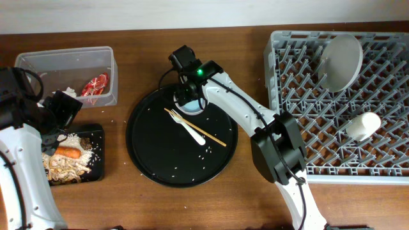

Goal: Sort waste into correct bins and load items into the dishwasher rack
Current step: 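Grasp the blue-and-white cup with the right gripper, then carry the blue cup right and place it in the rack corner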

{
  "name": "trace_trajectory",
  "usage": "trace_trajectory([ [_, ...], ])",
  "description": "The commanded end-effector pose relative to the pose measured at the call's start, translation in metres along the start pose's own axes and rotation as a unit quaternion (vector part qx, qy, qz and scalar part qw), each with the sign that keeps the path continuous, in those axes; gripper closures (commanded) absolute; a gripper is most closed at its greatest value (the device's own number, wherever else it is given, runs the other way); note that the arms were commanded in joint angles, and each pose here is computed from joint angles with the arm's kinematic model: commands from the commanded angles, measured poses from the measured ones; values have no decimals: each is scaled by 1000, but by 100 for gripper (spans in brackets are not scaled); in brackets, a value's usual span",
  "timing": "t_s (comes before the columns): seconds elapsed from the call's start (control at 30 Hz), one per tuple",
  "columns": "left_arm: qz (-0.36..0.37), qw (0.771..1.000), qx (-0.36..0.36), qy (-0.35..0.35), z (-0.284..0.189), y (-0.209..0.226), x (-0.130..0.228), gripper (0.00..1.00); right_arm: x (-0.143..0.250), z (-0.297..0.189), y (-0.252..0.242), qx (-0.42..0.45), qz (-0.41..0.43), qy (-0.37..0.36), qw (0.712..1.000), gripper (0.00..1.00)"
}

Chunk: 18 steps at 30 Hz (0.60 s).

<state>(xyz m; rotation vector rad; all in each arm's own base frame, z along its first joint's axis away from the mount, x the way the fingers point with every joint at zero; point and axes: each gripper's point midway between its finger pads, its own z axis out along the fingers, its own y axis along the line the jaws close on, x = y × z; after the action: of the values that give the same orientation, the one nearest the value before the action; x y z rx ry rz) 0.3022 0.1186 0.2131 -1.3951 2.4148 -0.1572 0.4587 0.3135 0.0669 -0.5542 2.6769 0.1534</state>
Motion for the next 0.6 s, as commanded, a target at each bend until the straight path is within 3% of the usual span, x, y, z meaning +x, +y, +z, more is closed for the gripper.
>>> trace_trajectory([
  [0.0,-7,1000,-5,-1,1,3,0,1,2,7,-10,25,16,2,1000,38],
  [0.2,-7,1000,-5,-1,1,3,0,1,-2,-5,-13,25,30,-3,999,44],
  [0.4,-7,1000,-5,-1,1,3,0,1,-57,-160,-76,24,91,-108,990,45],
  [0.5,-7,1000,-5,-1,1,3,0,1,-58,-255,-151,56,151,-170,972,45],
  [0.57,-7,1000,-5,-1,1,3,0,1,-35,-312,-221,99,215,-199,951,45],
])
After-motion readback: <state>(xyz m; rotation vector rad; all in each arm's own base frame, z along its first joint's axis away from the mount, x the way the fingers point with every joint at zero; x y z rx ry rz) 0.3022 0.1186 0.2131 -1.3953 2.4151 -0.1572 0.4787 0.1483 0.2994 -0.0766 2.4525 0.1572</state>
